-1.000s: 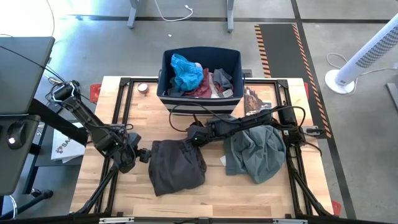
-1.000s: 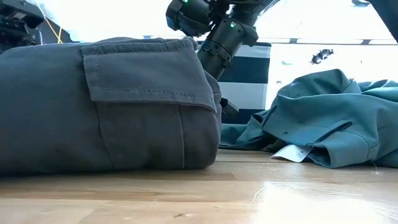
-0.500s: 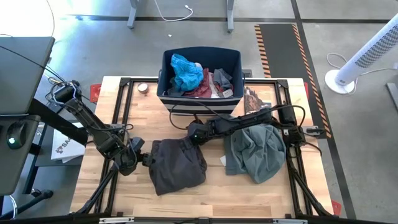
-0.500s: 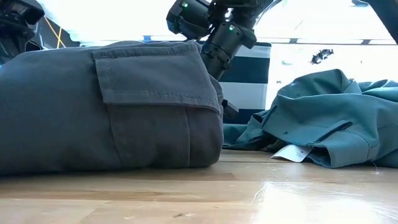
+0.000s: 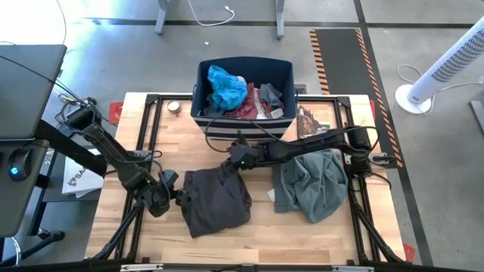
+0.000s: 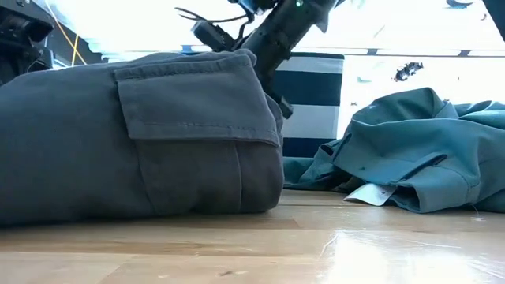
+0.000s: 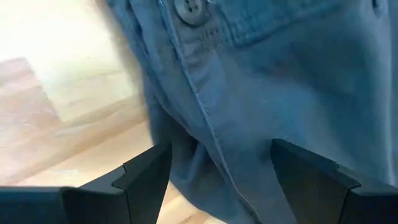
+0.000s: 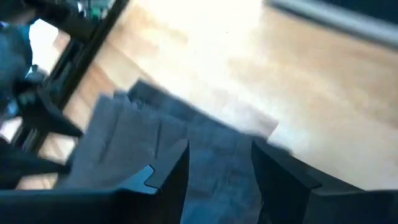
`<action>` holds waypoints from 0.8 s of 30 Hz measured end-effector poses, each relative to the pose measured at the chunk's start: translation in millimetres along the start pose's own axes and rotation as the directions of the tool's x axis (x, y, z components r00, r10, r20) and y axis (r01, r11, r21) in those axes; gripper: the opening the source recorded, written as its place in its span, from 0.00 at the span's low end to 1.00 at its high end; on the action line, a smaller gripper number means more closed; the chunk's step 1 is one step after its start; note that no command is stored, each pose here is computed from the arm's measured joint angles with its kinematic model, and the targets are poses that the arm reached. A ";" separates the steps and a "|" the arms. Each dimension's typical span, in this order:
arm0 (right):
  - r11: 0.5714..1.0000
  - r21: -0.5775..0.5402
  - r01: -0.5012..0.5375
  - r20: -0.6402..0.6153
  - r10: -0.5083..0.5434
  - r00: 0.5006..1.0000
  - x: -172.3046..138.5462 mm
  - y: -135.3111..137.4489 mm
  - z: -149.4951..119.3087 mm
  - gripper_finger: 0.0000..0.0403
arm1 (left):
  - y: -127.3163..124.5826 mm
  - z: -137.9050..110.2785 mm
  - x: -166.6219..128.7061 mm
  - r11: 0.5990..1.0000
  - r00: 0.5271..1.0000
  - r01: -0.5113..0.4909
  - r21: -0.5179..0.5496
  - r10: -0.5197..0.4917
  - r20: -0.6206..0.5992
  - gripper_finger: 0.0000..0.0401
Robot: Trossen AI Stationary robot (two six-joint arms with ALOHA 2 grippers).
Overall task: Sort clothes
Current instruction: Fold the dark grey short, then put the folded dark grey short into the blue laundry bin
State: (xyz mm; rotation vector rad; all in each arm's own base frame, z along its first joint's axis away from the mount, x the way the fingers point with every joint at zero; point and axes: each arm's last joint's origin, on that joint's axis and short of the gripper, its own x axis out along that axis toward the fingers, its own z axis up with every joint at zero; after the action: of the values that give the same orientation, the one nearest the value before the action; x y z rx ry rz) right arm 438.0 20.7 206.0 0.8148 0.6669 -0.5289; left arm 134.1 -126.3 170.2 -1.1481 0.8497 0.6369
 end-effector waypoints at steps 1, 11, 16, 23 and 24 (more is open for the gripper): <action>1.000 0.002 0.006 0.012 -0.006 1.000 -2.6 -0.2 2.3 0.42 | -0.5 -1.5 2.5 1.000 1.000 -0.004 0.005 0.004 -0.003 0.68; 0.996 0.079 -0.049 -0.030 0.052 0.998 -27.9 9.5 3.2 0.42 | 1.0 -14.0 29.7 0.996 0.997 -0.079 0.047 0.078 0.026 0.68; 0.991 0.131 -0.008 -0.143 0.027 0.989 -46.6 18.4 -22.8 0.42 | 0.4 -17.2 38.5 0.995 0.996 -0.085 0.045 0.084 0.032 0.68; 0.991 0.129 0.030 -0.217 -0.002 0.976 -58.5 25.1 -47.1 0.42 | 0.3 -13.4 50.4 0.986 0.988 -0.154 0.058 0.153 0.025 0.68; 0.991 0.128 0.034 -0.221 -0.005 0.975 -59.0 25.4 -48.7 0.42 | -0.3 -12.4 52.2 0.985 0.987 -0.161 0.064 0.161 0.020 0.68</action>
State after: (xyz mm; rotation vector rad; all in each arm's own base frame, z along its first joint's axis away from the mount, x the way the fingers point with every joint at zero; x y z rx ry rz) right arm 398.5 84.4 235.7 1.0009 0.8511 -0.5077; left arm 159.6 -137.6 124.3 -1.0210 0.9505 0.7443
